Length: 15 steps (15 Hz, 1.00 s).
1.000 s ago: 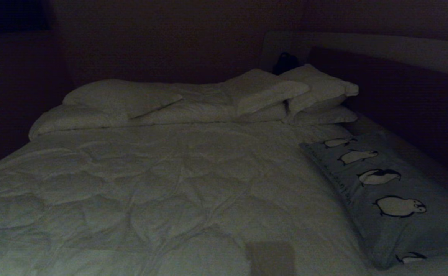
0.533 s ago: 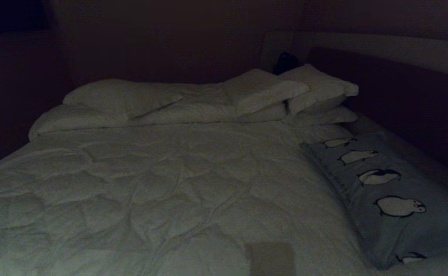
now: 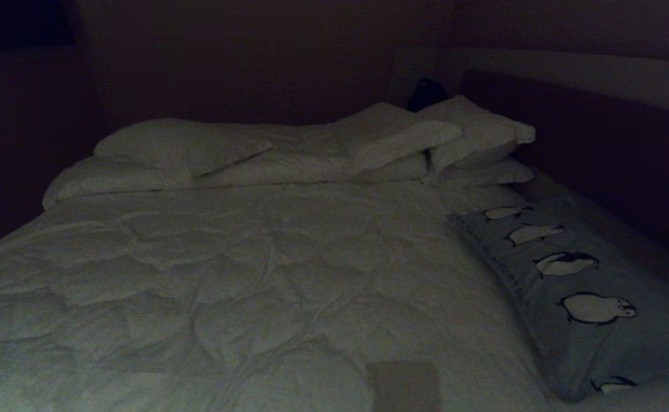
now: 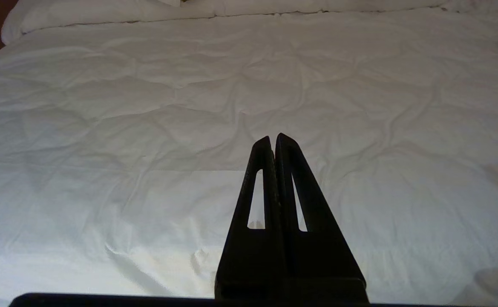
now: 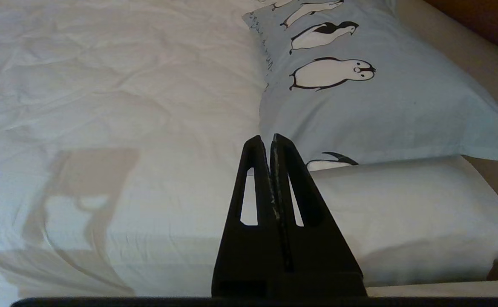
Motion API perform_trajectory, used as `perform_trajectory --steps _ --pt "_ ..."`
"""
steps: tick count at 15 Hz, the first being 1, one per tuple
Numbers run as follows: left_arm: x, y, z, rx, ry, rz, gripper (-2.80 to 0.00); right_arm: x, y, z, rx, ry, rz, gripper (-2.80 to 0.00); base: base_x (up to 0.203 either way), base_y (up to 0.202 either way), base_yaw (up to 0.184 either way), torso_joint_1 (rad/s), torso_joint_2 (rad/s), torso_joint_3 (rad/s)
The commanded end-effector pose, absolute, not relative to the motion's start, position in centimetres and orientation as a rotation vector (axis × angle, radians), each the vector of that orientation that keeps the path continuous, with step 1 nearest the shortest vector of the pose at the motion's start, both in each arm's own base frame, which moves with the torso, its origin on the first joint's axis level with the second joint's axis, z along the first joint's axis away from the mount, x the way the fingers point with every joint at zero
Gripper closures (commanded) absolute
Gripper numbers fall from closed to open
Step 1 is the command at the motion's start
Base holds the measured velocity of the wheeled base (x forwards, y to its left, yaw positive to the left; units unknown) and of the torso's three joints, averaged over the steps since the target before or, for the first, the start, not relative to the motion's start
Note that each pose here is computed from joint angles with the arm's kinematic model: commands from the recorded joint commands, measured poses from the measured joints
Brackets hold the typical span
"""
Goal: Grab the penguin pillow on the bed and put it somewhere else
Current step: Pick up the pillow
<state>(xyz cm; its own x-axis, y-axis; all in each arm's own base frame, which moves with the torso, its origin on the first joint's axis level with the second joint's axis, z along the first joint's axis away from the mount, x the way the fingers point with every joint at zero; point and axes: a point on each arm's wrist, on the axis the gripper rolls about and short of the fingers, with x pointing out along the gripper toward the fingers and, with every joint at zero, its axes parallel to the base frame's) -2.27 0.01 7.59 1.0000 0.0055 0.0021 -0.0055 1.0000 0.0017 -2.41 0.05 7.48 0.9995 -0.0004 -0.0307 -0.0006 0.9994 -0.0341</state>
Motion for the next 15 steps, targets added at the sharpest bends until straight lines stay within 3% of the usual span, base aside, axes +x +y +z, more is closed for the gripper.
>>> perform_trajectory --steps 1,15 --pt "-2.27 0.01 7.60 0.002 -0.003 0.006 0.00 -2.40 0.05 7.48 -0.035 0.032 0.001 0.00 0.000 0.000 0.000 0.000 0.00 0.000" --pt "-2.27 0.01 7.60 0.002 -0.003 0.006 0.00 -2.40 0.05 7.48 -0.035 0.032 0.001 0.00 0.000 0.000 0.000 0.000 0.00 0.000"
